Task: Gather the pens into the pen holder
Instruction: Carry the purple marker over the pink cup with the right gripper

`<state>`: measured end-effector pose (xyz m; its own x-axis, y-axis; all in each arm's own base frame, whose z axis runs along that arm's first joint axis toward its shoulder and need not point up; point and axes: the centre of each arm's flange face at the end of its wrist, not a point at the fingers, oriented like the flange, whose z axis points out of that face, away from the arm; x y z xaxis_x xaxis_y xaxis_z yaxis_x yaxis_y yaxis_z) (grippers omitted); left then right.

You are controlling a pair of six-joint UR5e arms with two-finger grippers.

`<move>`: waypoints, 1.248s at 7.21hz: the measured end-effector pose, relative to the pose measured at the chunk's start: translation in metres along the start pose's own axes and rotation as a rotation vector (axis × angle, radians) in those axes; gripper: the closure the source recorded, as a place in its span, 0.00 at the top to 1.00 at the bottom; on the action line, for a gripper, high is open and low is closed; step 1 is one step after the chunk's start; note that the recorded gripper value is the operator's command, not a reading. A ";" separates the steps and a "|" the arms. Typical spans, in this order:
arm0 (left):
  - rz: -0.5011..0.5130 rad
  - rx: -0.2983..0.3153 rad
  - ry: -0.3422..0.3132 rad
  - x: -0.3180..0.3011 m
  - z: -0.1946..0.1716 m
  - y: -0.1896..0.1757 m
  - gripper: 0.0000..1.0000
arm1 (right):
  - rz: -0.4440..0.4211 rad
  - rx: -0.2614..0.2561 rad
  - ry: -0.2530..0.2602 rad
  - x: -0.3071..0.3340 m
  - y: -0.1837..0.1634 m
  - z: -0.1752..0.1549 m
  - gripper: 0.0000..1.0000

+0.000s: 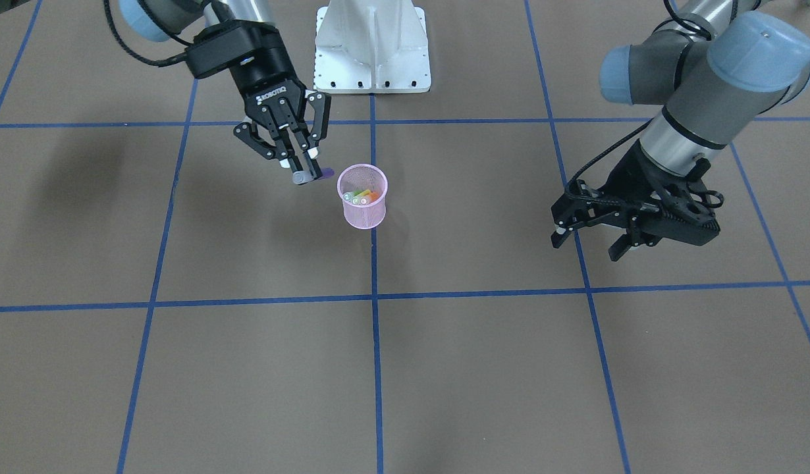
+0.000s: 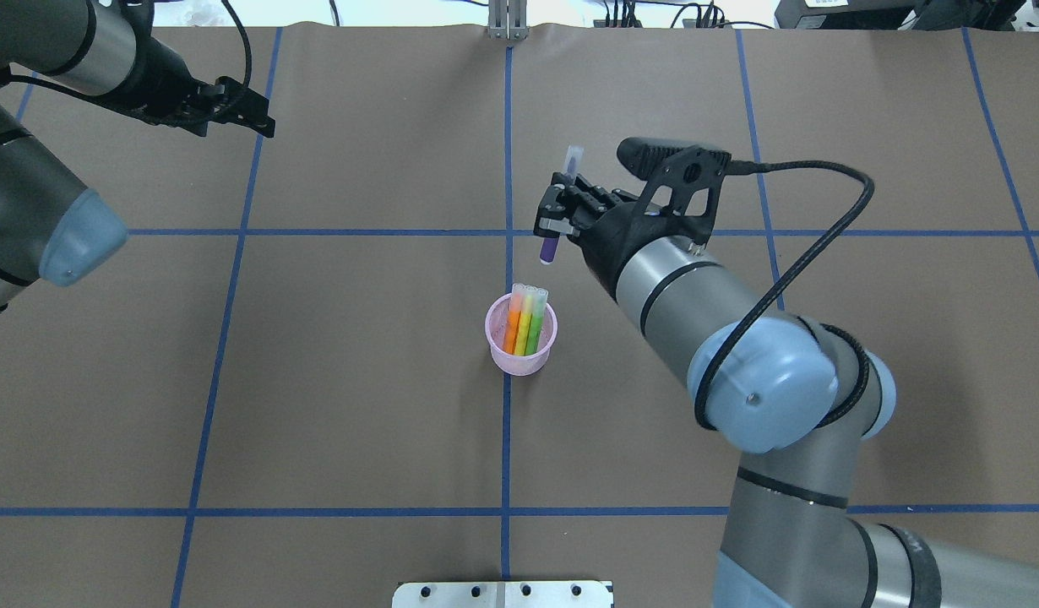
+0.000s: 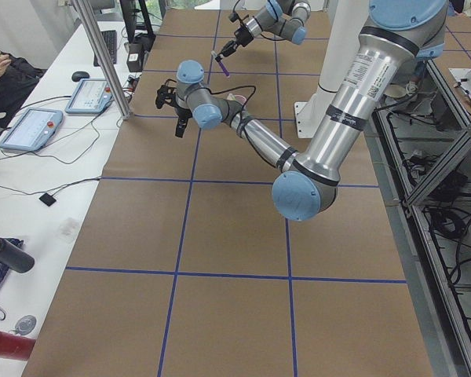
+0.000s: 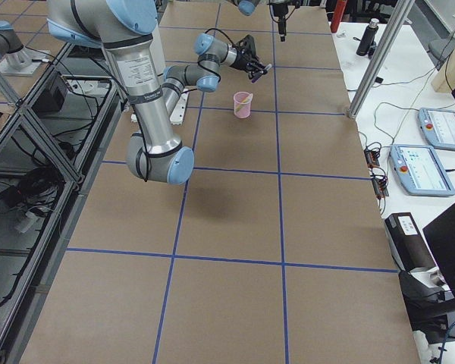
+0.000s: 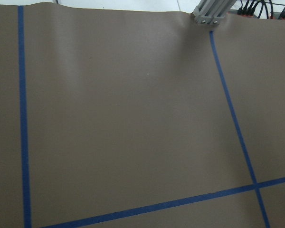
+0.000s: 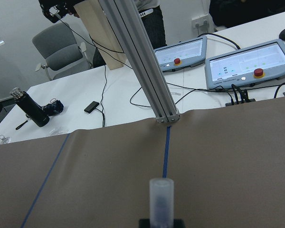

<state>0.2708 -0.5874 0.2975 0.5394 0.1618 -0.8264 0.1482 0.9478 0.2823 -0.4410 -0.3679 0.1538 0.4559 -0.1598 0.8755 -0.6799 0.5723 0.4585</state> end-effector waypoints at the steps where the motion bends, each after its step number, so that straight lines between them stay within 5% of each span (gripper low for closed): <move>1: 0.002 -0.003 -0.016 -0.013 0.003 -0.005 0.99 | -0.055 0.009 0.013 -0.006 0.021 0.000 0.00; 5: 0.023 -0.020 -0.058 -0.048 0.017 -0.015 0.99 | -0.128 -0.006 -0.030 -0.017 0.071 0.026 0.00; 9: 0.024 -0.025 -0.073 -0.056 0.023 -0.016 0.99 | -0.178 -0.030 -0.008 -0.013 0.095 0.049 0.00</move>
<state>0.2571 -0.6174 0.3504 0.6013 0.1648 -0.7818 0.1144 0.9506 0.2884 -0.5396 -0.3506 0.1930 0.5631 -0.2672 0.7820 -0.5714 0.5578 0.6020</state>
